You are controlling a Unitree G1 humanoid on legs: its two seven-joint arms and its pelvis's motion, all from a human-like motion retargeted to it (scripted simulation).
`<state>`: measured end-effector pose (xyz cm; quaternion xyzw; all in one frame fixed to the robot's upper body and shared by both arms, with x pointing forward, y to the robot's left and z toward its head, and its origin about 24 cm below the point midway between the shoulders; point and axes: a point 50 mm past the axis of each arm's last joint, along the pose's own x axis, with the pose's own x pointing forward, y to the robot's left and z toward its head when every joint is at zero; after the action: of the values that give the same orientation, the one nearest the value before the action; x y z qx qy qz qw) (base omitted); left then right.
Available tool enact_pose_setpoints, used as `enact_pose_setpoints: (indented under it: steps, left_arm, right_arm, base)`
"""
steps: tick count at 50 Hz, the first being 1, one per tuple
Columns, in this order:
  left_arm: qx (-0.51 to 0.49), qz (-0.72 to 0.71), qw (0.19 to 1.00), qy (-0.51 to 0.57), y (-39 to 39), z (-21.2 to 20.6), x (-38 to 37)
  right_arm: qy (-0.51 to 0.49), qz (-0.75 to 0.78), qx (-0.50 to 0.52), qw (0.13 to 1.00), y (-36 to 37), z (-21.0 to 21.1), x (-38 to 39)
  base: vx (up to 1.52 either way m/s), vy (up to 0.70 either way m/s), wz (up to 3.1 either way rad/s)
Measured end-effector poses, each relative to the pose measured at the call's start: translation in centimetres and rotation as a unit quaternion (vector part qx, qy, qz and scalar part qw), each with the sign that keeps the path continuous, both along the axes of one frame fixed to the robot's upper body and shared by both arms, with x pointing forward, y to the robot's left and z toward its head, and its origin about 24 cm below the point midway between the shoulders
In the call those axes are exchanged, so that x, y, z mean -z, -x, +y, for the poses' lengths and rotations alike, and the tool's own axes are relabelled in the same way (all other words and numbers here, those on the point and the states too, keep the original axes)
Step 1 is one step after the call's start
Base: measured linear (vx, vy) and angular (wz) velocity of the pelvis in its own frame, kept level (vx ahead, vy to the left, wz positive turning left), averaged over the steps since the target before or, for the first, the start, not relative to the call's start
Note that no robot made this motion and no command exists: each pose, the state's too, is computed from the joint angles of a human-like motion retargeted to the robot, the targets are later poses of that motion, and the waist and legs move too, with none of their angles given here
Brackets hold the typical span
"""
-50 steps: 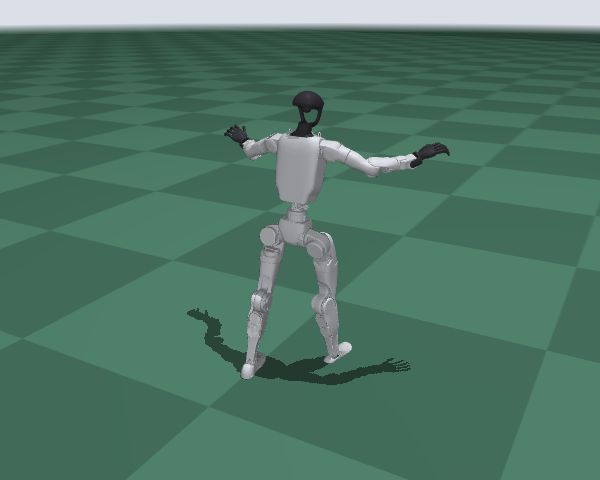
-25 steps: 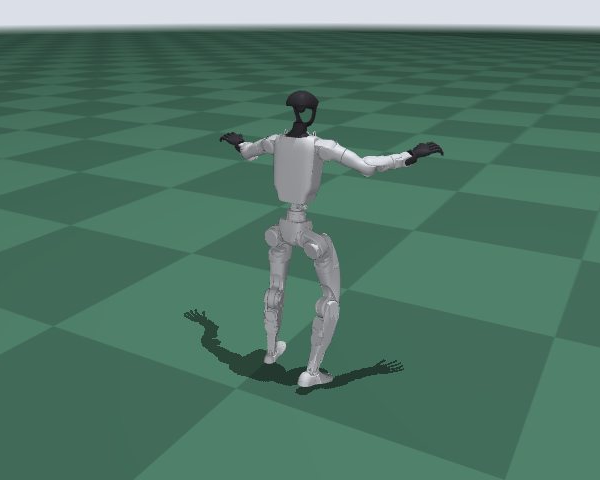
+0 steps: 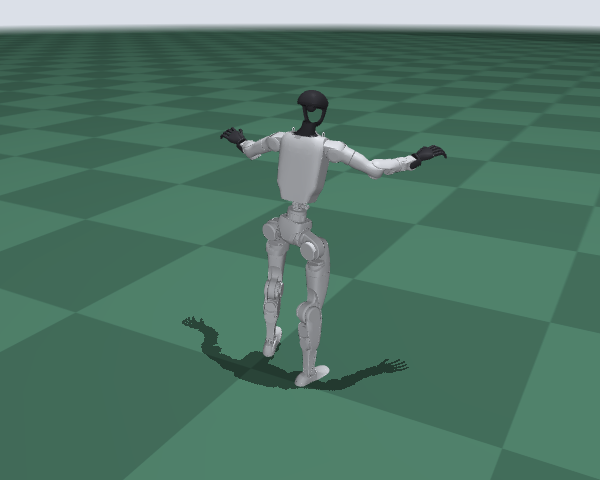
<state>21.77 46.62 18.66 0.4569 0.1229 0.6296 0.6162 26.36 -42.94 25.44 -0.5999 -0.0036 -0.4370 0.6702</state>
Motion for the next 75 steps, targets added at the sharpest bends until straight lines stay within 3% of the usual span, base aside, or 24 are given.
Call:
enact_pose_setpoints:
  steps: [5, 12, 16, 22, 25, 42, 53, 65, 75]
  left_arm:
    - [-0.07, 0.136, 0.986, 0.058, 1.2, 0.9, 0.9]
    - [-0.093, 0.196, 0.974, 0.066, 2.1, 1.4, 0.6]
    - [-0.08, 0.161, 0.983, 0.044, 1.8, 1.2, 0.2]
    - [-0.005, -0.04, 0.999, -0.012, -0.2, -0.6, -0.8]
    - [0.014, -0.069, 0.997, -0.026, -0.5, -1.0, -1.2]
    - [0.007, 0.022, 0.999, -0.037, 0.3, 0.2, -2.0]
    - [-0.021, 0.164, 0.986, -0.02, 1.5, 1.0, -0.1]
    - [0.022, -0.017, 0.998, -0.05, 0.5, -0.2, -0.3]
    - [0.013, 0.012, 1.0, -0.024, -0.1, -0.5, 0.4]
  right_arm:
    - [-0.048, 0.079, 0.038, 0.995, 0.2, -0.9, 1.1]
    - [-0.069, 0.106, 0.036, 0.991, 0.6, -1.1, 1.8]
    - [-0.059, 0.08, 0.031, 0.995, 1.1, -1.3, 1.5]
    - [-0.013, -0.009, 0.014, 1.0, 1.7, -1.2, 0.0]
    - [-0.007, -0.021, 0.012, 1.0, 1.7, -1.2, 0.1]
    - [-0.021, -0.021, -0.028, 0.999, 0.2, 0.1, 0.4]
    - [-0.048, 0.027, -0.047, 0.997, -0.3, 0.2, 1.5]
    - [0.017, -0.032, -0.029, 0.999, 0.1, 0.5, -0.5]
    - [0.012, -0.011, 0.012, 1.0, 0.6, -0.5, -0.6]
  base:
    - [-0.33, -0.08, 0.62]
    - [-0.29, 0.01, 0.51]
    - [-0.31, 0.11, 0.56]
    - [-0.39, 0.2, 0.51]
    - [-0.41, 0.17, 0.32]
    - [-0.37, 0.07, -0.35]
    - [-0.24, -0.06, -0.23]
    - [-0.3, -0.21, -0.32]
    - [-0.37, -0.16, 0.32]
